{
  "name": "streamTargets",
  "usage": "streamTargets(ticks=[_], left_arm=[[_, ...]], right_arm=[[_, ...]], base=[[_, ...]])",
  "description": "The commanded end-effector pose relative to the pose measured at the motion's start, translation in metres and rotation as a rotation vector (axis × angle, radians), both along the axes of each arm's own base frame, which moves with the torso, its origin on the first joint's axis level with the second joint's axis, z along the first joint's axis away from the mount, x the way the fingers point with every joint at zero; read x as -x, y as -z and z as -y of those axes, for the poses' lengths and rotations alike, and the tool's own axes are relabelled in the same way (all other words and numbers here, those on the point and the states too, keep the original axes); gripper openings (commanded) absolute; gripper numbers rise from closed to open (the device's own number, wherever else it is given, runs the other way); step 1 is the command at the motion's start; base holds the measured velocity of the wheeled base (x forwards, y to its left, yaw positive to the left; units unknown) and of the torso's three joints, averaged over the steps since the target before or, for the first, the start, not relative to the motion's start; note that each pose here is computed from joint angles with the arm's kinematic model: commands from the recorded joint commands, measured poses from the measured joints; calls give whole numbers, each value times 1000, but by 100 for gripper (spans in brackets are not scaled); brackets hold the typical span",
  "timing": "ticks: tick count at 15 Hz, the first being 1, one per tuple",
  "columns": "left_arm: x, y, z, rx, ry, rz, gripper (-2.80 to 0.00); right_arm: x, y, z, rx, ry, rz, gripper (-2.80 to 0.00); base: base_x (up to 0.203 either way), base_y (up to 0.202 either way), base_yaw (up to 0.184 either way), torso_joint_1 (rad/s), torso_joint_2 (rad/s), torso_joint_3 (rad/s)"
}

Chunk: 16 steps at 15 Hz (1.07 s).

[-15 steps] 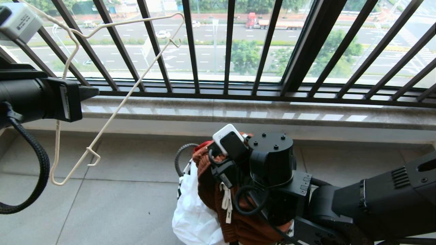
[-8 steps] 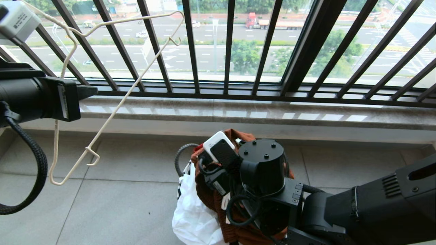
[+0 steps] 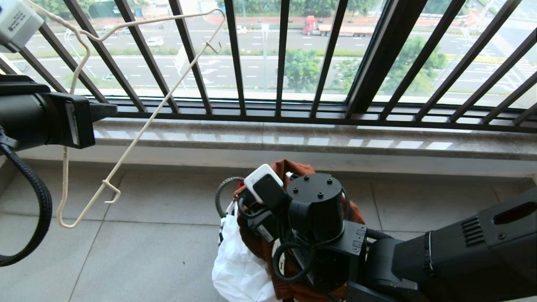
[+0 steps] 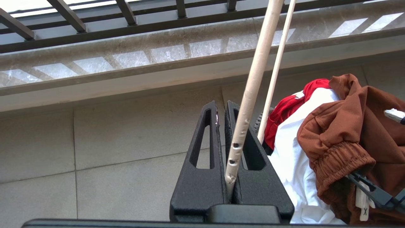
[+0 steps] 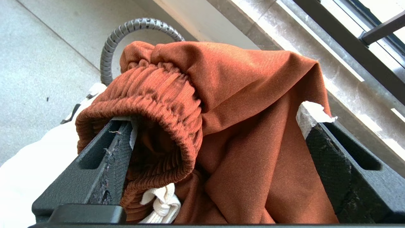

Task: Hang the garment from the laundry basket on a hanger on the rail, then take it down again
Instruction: Pick up clothes from the basket

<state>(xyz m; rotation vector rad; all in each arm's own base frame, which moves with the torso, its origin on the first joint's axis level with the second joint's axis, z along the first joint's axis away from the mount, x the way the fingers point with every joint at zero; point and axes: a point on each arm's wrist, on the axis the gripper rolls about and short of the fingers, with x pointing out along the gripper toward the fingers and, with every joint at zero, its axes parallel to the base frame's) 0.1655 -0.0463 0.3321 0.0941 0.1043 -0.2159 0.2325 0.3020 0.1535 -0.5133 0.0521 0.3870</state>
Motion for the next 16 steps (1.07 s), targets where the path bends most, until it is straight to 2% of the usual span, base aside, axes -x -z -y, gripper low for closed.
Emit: streamTargets(ticks=[1, 6, 7, 12, 16], left_arm=[[0, 0, 0, -1, 0, 0, -280], [0, 0, 0, -1, 0, 0, -280], [0, 0, 0, -1, 0, -1, -280], [0, 0, 0, 1, 1, 0, -280], [-2, 1, 1, 1, 5, -7, -280]], right_arm=[[-3, 2, -2, 9, 6, 3, 0], [-12, 0, 0, 13, 23, 9, 0], [-11, 0, 0, 14, 23, 8, -280], [-11, -7, 1, -3, 23, 21, -280], [0, -42, 14, -81, 18, 74, -280]], base=[[0, 0, 0, 0, 0, 0], [0, 0, 0, 0, 0, 0], [0, 0, 0, 0, 0, 0], [0, 0, 0, 0, 0, 0], [0, 0, 0, 0, 0, 0]])
